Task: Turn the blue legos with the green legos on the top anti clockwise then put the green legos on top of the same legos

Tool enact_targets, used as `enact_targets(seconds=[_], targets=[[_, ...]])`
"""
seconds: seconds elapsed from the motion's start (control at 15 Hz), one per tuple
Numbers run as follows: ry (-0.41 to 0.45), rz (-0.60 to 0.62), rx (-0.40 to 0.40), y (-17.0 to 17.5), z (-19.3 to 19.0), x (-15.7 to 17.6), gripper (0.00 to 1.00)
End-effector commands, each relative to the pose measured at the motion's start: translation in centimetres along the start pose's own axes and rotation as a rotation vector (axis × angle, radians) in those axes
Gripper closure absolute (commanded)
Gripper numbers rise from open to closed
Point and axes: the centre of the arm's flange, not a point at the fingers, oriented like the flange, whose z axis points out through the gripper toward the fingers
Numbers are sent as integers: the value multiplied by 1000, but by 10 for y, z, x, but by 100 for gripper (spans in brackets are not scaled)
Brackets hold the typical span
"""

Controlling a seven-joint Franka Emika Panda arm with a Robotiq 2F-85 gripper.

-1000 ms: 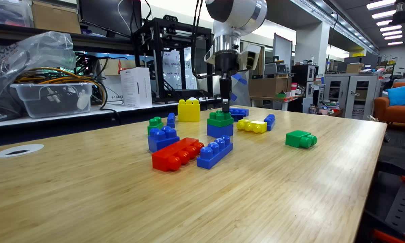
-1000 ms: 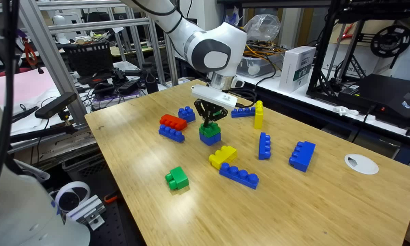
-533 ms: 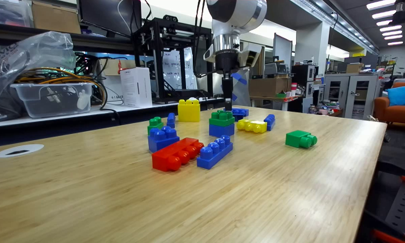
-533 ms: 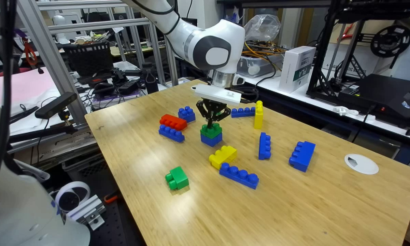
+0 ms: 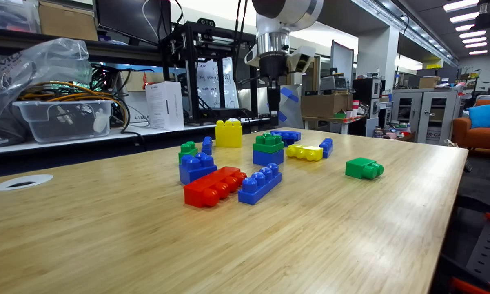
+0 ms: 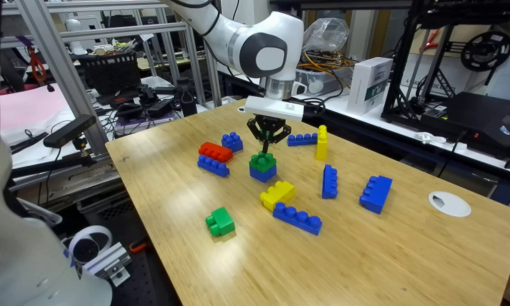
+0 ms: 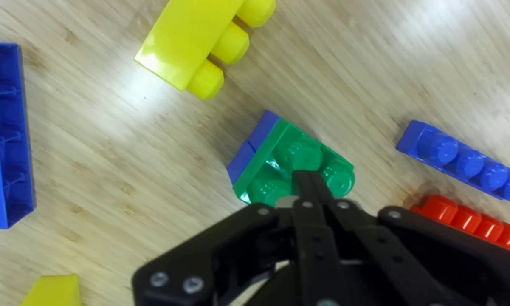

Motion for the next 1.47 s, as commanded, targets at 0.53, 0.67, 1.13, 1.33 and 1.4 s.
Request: enact_targets(seconds=[0.53, 0.67, 1.13, 1.33, 1.4], targets=[[79, -7, -30, 4, -13, 5, 99], [80, -7, -30, 4, -14, 5, 99], [81, -7, -30, 4, -14, 5, 99], [81, -7, -30, 4, -14, 5, 99], [81, -7, -30, 4, -14, 5, 99]])
